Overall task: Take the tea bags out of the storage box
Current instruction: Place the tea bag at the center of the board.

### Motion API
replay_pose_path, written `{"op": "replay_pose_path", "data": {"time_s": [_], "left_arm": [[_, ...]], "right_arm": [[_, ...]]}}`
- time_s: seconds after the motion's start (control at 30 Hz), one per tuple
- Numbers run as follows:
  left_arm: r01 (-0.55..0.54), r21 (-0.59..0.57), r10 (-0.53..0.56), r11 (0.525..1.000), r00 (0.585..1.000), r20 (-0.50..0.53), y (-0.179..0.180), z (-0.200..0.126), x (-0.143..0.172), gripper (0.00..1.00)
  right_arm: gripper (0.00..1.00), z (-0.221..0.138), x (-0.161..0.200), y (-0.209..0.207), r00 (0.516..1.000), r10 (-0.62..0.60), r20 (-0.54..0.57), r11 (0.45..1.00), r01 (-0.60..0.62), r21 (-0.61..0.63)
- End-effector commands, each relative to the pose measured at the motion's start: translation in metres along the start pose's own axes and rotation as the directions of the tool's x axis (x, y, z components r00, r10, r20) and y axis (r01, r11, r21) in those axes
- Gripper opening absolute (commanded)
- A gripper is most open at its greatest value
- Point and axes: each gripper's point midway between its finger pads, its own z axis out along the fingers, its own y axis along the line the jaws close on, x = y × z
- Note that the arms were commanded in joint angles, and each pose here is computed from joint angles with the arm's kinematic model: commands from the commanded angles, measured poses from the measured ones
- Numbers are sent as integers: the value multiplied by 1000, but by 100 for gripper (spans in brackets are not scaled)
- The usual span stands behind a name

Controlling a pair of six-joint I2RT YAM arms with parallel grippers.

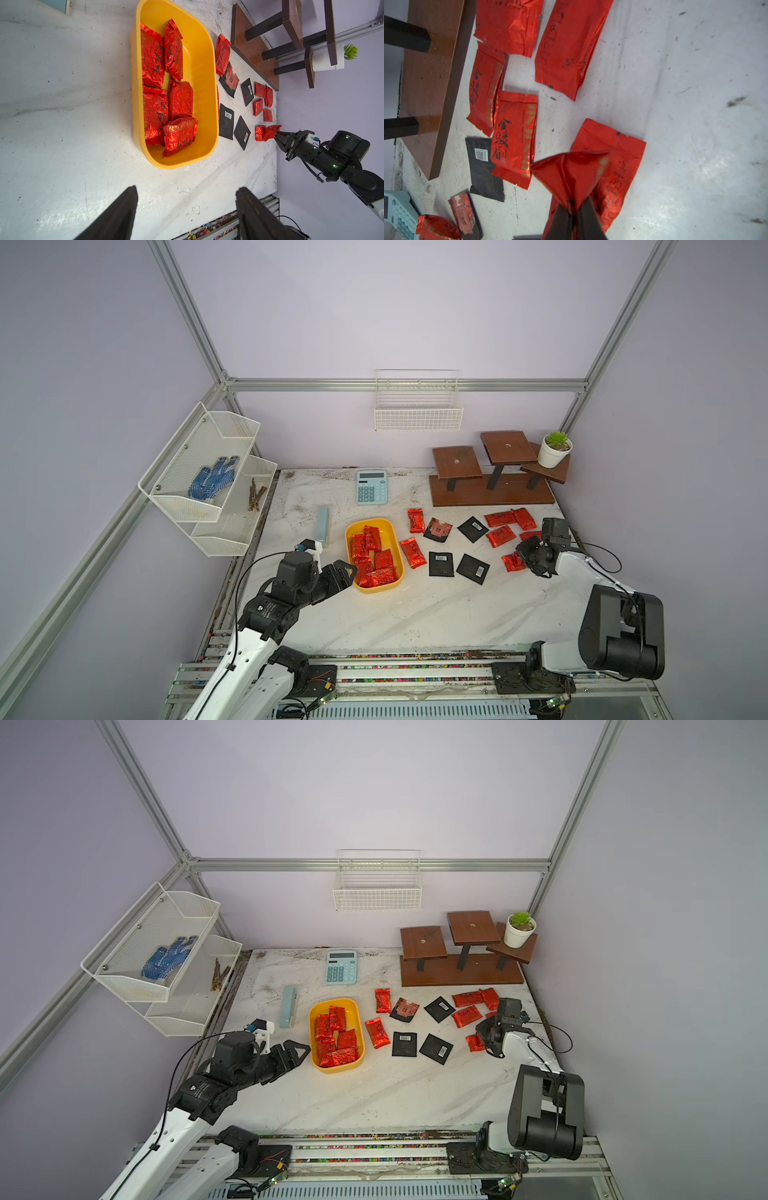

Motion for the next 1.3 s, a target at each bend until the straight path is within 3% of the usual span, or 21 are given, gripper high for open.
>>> {"op": "replay_pose_path", "data": {"time_s": [0.0, 0.27, 0.47, 0.67, 0.97, 1.27], "left_arm": [[3, 18, -3, 1000, 1000, 21, -4, 0, -4, 78], [5, 15, -5, 1000, 1000, 3, -5, 10, -5, 78], [-1, 22, 1, 1000, 1000, -3, -8, 12, -5, 78], [-3, 22, 3, 1000, 1000, -8, -5, 13, -2, 78], [-4, 25, 5, 1000, 1000, -9, -4, 13, -1, 78], [10, 15, -9, 1000, 1000, -21, 0, 20, 1, 78]], "right_arm": [[9, 0, -7, -6, 999, 42, -12, 999, -42, 3], [10, -36, -23, 27, 999, 26, 33, 992, -21, -128], [15, -58, -48, 15, 983, 53, 176, 997, -41, -73], [14, -39, -62, -37, 971, 153, 183, 985, -164, 48], [11, -5, -73, -75, 977, 165, 136, 961, -190, 201], [12, 30, -40, -77, 964, 267, 4, 952, -265, 154]]}}
